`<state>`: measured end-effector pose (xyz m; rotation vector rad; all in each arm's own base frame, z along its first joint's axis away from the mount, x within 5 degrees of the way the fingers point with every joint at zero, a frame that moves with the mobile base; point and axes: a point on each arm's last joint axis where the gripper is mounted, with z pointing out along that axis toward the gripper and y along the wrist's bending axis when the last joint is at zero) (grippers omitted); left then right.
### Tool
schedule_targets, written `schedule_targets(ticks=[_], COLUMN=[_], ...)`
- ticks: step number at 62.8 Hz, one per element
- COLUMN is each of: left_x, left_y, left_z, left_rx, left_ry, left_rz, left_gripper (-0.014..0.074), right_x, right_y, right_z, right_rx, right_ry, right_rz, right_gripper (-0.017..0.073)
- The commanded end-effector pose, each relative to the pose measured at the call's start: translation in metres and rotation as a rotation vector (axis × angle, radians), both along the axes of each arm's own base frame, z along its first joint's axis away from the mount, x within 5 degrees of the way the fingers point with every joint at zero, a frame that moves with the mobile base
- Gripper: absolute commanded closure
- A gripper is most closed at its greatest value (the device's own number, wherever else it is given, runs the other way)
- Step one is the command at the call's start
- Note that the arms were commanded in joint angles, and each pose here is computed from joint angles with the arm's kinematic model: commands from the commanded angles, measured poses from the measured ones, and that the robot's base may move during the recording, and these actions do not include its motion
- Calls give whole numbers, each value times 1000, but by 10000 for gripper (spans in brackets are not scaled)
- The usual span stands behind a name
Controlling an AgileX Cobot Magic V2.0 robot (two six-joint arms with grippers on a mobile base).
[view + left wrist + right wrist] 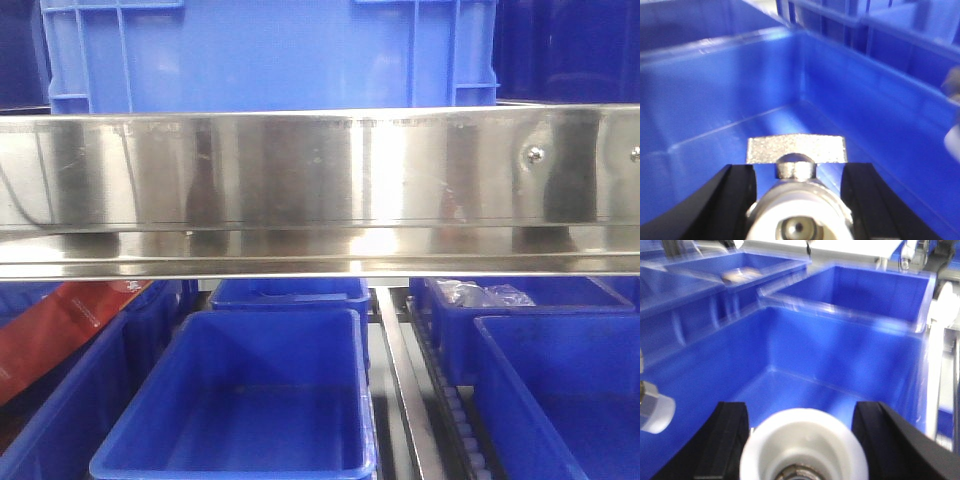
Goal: Place valve from conveyor to right shelf box
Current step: 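Lower both grippers into blue bins and open to release valves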
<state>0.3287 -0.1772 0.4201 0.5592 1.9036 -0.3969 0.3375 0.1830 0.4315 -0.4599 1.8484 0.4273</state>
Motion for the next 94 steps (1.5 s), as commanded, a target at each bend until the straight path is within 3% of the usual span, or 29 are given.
schedule_targets(ticks=[1, 5, 13, 21, 28, 36, 42, 50, 54, 59, 67, 77, 87, 94], left_x=[4, 7, 10, 10, 10, 10, 10, 10, 10, 9, 10, 11, -12, -40], left_y=[-4, -5, -7, -7, -7, -7, -7, -7, -7, -7, -7, -6, 4, 15], left_z=[7, 2, -2, -2, -2, -2, -2, -2, -2, -1, -1, 2, 27, 45], left_rx=[-40, -34, -29, -29, -29, -29, -27, -29, -29, -26, -28, -46, -127, -174], left_ry=[-51, -40, -31, -31, -31, -31, -28, -31, -31, -26, -28, -54, -51, -139], left_rz=[6, 6, 6, 6, 6, 6, 5, 6, 5, 3, 4, 15, 30, 31], left_gripper=[699, 659, 456, 279, 188, 133, 138, 141, 183, 347, 696, 705, 705, 705], right_x=[2, 6, 11, 11, 11, 11, 11, 11, 11, 11, 11, 10, -3, -26], right_y=[0, 2, 5, 5, 5, 5, 5, 5, 5, 5, 5, 6, -2, -13], right_z=[13, 7, 1, 1, 2, 2, 2, 2, 1, 1, 0, 0, 12, 32], right_rx=[47, 40, 32, 33, 40, 40, 40, 40, 37, 33, 32, 53, 70, 88], right_ry=[-88, -75, -60, -59, -72, -72, -72, -72, -67, -59, -57, -35, -12, -44], right_rz=[-13, -13, -13, -13, -15, -15, -15, -15, -14, -13, -12, -8, 1, 7], right_gripper=[722, 722, 684, 448, 221, 75, 34, 58, 136, 341, 725, 720, 721, 721])
